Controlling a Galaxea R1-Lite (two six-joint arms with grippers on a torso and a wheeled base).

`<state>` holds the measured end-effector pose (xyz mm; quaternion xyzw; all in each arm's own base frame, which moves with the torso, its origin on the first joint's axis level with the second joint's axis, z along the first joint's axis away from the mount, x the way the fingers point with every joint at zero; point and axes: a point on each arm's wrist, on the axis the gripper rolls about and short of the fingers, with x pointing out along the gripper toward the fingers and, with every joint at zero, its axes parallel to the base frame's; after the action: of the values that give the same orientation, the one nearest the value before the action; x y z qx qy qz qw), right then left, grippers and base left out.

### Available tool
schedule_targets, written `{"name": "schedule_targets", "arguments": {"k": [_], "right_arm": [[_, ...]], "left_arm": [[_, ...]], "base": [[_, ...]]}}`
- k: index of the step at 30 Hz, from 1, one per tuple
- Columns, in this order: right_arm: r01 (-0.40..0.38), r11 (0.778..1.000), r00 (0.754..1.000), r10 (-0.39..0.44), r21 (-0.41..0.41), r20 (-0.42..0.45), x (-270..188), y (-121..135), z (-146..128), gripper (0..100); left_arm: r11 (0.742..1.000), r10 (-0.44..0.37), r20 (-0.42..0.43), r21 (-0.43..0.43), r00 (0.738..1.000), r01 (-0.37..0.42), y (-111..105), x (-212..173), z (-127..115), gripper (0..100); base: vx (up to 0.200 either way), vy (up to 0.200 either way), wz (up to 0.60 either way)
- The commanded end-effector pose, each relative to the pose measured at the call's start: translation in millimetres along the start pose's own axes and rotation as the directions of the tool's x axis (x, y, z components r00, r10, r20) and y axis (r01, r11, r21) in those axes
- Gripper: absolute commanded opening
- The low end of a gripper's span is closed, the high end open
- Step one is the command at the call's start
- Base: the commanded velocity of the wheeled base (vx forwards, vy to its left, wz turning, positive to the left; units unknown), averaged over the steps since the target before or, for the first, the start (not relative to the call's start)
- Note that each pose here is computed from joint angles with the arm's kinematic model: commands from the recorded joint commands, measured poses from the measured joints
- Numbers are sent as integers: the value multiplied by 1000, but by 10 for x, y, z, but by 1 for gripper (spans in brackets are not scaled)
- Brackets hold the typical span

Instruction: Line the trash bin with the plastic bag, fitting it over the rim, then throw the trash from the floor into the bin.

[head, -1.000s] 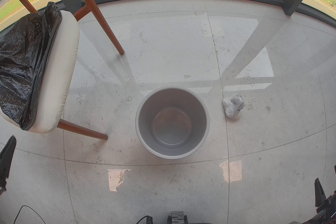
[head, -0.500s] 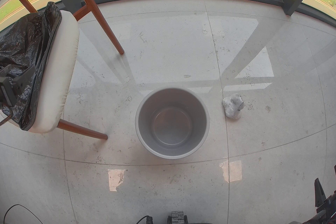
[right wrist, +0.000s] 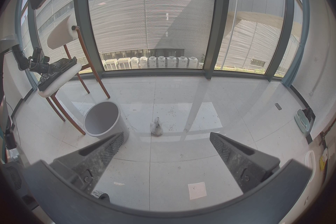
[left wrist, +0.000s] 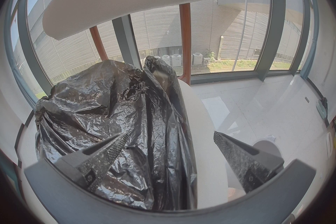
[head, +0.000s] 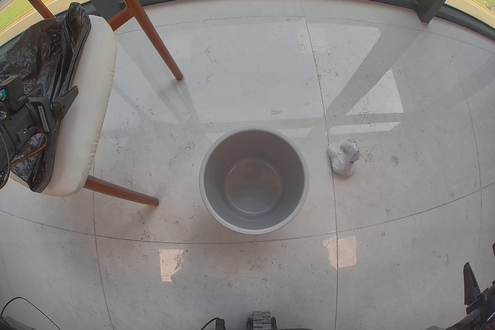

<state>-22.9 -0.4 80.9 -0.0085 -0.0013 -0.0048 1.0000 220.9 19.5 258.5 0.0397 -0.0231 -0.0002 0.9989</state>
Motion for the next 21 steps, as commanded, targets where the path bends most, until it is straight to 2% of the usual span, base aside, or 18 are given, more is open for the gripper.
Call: {"name": "schedule_targets", "arguments": {"k": [1,8,9,21], "right_arm": [[0,1000,1000,0,0,-4,3,1,-52,100],[0,1000,1000,0,0,-4,3,1,-52,100],[0,1000,1000,0,0,-4,3,1,-52,100],[0,1000,1000,0,2,-4,3,1,-52,100]], "left_arm": [[1000,-4,-34,-3,999,3,8,149,-99,100],[1000,-7,-43,-3,999,7,13,236,-137,100],[1000,-6,-44,-4,999,6,13,240,-141,0],[1000,-6,-9,1,1000,6,15,220,-31,0]], "base": [[0,0,0],[0,0,0],[0,0,0],[0,0,0]]}}
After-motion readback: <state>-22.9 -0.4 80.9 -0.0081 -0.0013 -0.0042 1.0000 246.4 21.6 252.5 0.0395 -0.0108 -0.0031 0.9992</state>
